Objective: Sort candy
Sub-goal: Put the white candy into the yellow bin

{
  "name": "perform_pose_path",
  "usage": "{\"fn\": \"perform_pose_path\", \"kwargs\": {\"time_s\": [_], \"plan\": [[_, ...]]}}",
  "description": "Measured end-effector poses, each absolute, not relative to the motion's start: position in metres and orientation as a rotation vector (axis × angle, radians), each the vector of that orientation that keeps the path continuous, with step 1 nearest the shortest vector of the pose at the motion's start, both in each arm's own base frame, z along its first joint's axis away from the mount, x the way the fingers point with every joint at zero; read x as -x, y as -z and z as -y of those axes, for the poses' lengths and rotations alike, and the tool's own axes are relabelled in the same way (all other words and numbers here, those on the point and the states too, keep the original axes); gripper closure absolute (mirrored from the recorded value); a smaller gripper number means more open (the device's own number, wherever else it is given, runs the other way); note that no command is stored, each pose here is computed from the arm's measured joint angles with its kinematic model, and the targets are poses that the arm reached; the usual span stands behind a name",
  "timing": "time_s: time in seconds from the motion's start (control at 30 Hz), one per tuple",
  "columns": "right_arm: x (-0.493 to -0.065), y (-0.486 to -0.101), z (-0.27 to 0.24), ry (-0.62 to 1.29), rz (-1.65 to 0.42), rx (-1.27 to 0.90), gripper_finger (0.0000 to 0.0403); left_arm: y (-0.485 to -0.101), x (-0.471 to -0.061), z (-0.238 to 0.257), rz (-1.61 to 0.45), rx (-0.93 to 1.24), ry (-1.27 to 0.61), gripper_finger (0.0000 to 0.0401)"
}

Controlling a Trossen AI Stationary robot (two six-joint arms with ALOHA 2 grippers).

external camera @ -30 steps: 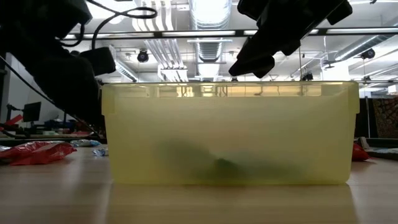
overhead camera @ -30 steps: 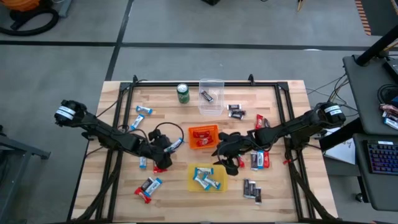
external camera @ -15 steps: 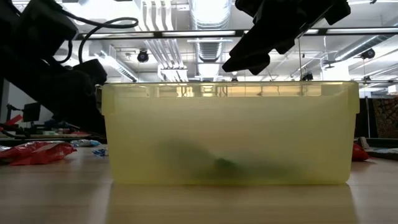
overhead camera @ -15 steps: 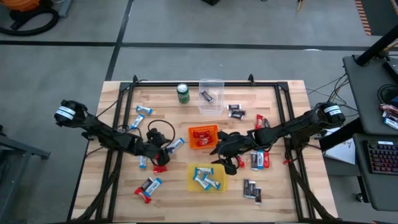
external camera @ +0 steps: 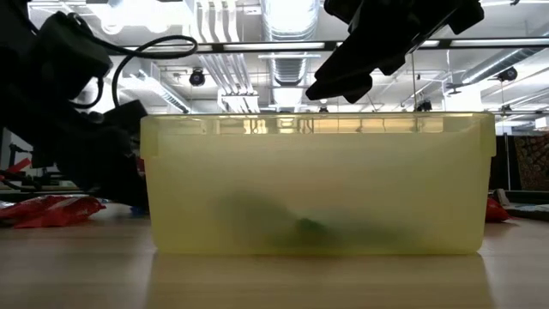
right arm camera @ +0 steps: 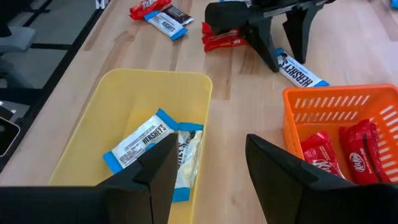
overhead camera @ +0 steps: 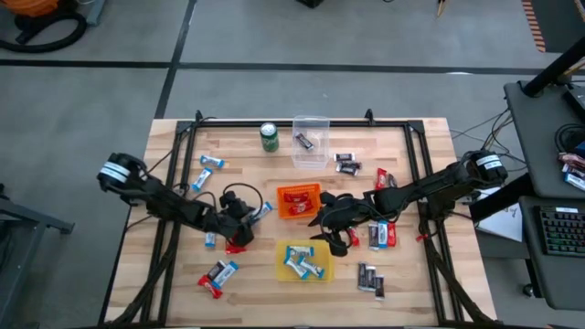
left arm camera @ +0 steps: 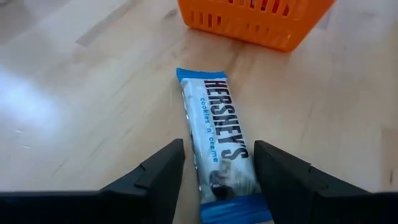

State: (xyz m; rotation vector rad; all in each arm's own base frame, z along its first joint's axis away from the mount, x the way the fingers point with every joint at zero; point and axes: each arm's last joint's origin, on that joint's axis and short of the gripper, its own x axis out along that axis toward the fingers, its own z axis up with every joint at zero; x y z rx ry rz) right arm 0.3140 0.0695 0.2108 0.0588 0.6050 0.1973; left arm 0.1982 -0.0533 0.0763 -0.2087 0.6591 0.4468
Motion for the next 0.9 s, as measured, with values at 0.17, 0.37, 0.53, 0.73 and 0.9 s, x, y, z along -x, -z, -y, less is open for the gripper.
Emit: {"fn": "perform_pose_path", "kwargs": {"time_s": [0.17,0.37,0.53,0.73,0.9], "plan": [[-0.314,-0.211,-0.069,-0.196,-0.6,-0.059,0.0225,-0.072,-0.198,0.053,-0.671,0.198,-0.464,0.0259],[-0.316,-0.213,-0.07,-0.2,-0.577,-0.057,0.0225,-0.078,-0.196,0.052,-0.678,0.199,-0.436,0.0333],[-0.316,-0.213,-0.07,-0.201,-0.576,-0.055,0.0225,-0.087,-0.194,0.053,-0.669,0.196,-0.392,0.0345],[-0.316,-0.213,-0.07,-0.201,-0.577,-0.054,0.0225,-0.11,-0.193,0.053,-0.593,0.199,-0.321,0.0336],[-0.316,-0.212,-0.07,-0.203,-0.577,-0.046,0.0225,-0.138,-0.194,0.055,-0.479,0.246,-0.241,0.0338]]}}
